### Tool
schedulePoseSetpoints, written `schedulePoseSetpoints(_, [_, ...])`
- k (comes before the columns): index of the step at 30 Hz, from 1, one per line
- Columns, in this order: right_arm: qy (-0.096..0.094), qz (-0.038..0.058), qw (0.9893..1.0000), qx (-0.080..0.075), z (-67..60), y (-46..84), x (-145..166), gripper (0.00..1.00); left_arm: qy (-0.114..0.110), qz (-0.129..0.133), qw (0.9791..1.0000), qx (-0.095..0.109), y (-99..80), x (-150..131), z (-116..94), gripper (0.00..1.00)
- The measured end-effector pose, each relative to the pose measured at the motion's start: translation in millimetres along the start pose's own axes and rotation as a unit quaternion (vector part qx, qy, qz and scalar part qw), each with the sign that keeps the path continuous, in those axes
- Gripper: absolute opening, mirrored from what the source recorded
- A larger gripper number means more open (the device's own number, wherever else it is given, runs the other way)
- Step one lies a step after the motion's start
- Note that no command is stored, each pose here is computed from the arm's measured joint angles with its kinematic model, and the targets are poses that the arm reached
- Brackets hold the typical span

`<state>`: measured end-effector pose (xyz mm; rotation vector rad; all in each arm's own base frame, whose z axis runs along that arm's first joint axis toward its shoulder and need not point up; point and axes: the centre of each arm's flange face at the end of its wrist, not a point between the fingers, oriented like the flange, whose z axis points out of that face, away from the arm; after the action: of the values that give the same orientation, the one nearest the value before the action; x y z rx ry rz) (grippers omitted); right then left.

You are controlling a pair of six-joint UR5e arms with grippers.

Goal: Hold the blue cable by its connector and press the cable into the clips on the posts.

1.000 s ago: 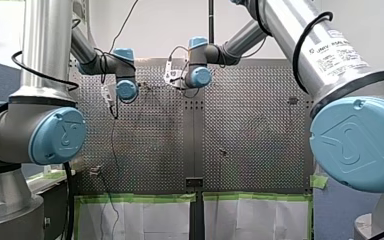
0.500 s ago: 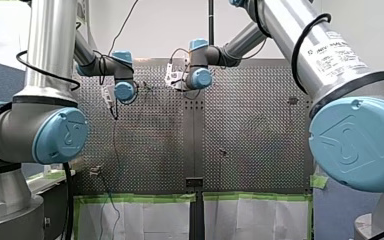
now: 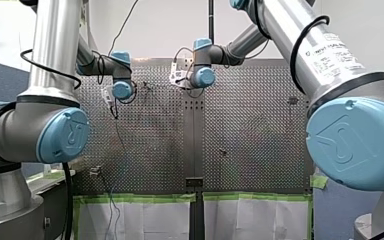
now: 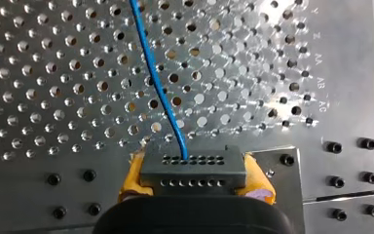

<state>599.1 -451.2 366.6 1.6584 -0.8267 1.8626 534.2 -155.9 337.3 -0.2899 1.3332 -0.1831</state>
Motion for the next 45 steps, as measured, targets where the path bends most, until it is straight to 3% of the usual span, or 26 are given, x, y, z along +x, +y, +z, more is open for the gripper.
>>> schedulePoseSetpoints(6, [-0.005, -0.0086, 0.9999, -0.003, 1.6, 4.6, -5, 0.0, 0.015, -0.005, 0.9999, 0.003, 6.3, 13, 5, 0.0])
schedulePoseSetpoints(14, [-0.016, -0.0108, 0.9998, -0.01, 7.7, 14.7, -23, 0.0, 0.03, -0.003, 0.9995, 0.006, 8.5, 24, 13, 0.0])
schedulePoseSetpoints(22, [-0.012, -0.0119, 0.9997, -0.016, 18.1, 25.2, -18, 0.0, 0.016, -0.011, 0.9997, 0.015, 5.0, 10, 32, 0.0])
schedulePoseSetpoints(31, [-0.015, -0.0196, 0.9995, -0.019, 25.5, 27.7, -7, 0.0, 0.024, -0.008, 0.9997, -0.001, 10.3, 7, 34, 0.0])
schedulePoseSetpoints(37, [-0.023, -0.0226, 0.9992, -0.023, 24.3, 33.0, -6, 0.0, 0.032, 0.009, 0.9994, -0.006, 9.5, 8, 31, 0.0])
schedulePoseSetpoints(39, [-0.025, -0.0233, 0.9991, -0.025, 23.7, 35.6, -4, 0.0, 0.03, 0.012, 0.9995, -0.005, 8.0, 8, 31, 0.23])
schedulePoseSetpoints(45, [-0.025, -0.0234, 0.999, -0.03, 23.0, 42.8, 0, 0.0, 0.029, 0.022, 0.9993, -0.004, 2.8, 9, 28, 0.26])
